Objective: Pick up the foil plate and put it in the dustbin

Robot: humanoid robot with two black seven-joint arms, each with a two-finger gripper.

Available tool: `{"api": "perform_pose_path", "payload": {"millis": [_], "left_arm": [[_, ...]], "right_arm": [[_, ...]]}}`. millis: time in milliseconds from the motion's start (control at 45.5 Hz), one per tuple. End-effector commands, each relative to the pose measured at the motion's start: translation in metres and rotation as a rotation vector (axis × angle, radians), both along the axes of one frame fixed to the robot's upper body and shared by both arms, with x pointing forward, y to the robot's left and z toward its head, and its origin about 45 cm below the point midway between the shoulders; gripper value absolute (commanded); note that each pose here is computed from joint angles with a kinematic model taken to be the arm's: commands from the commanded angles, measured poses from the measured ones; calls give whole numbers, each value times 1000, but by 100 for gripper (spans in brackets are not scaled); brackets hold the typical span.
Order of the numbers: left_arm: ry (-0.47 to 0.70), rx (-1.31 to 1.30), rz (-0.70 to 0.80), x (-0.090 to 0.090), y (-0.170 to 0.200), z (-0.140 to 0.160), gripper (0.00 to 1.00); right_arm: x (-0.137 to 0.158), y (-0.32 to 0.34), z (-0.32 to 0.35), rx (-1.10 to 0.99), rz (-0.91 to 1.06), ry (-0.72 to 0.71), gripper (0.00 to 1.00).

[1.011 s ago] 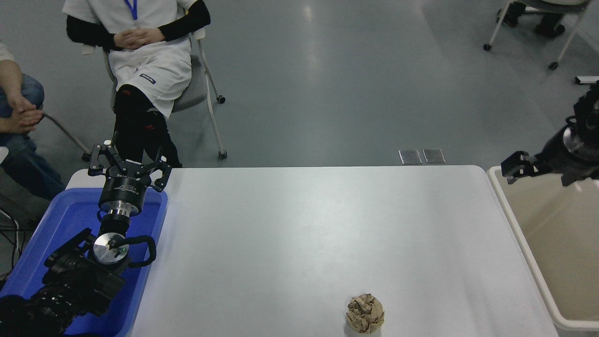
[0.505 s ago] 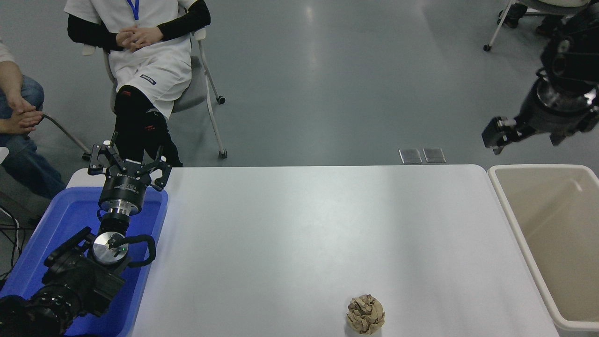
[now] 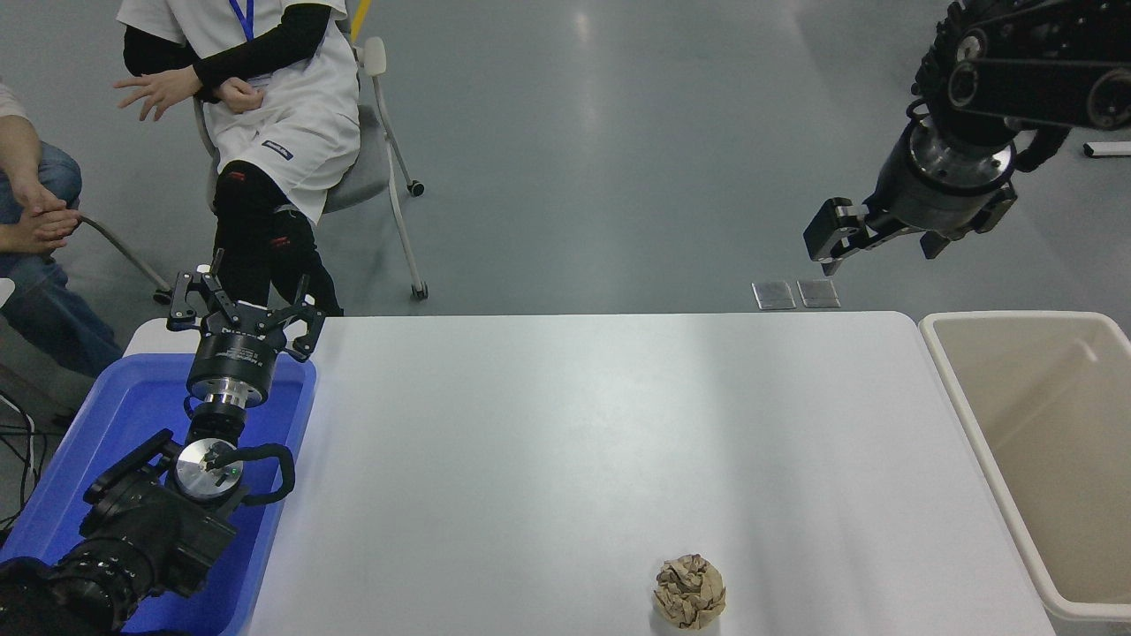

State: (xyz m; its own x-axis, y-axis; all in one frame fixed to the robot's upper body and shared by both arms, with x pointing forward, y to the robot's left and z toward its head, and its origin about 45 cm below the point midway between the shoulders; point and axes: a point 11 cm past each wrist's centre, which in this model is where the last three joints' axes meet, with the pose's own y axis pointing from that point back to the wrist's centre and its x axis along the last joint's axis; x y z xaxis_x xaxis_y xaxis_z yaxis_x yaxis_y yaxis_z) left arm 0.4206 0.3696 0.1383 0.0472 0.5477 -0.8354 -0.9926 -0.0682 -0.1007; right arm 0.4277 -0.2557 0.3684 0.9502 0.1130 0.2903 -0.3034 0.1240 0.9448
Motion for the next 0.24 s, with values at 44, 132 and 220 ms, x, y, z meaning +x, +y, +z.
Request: {"api": "perform_pose_path", "payload": {"millis": [44, 132, 220], "left_arm": [[0, 0, 0, 0, 0, 0, 99], [-2, 0, 0, 0, 0, 0, 99], [-1, 0, -1, 0, 0, 0, 99]], "right_arm": [[-1, 4, -5, 26, -8, 14, 100], [-2, 2, -8, 25, -11, 21, 100], [-2, 2, -9, 23, -12, 22, 100]]}}
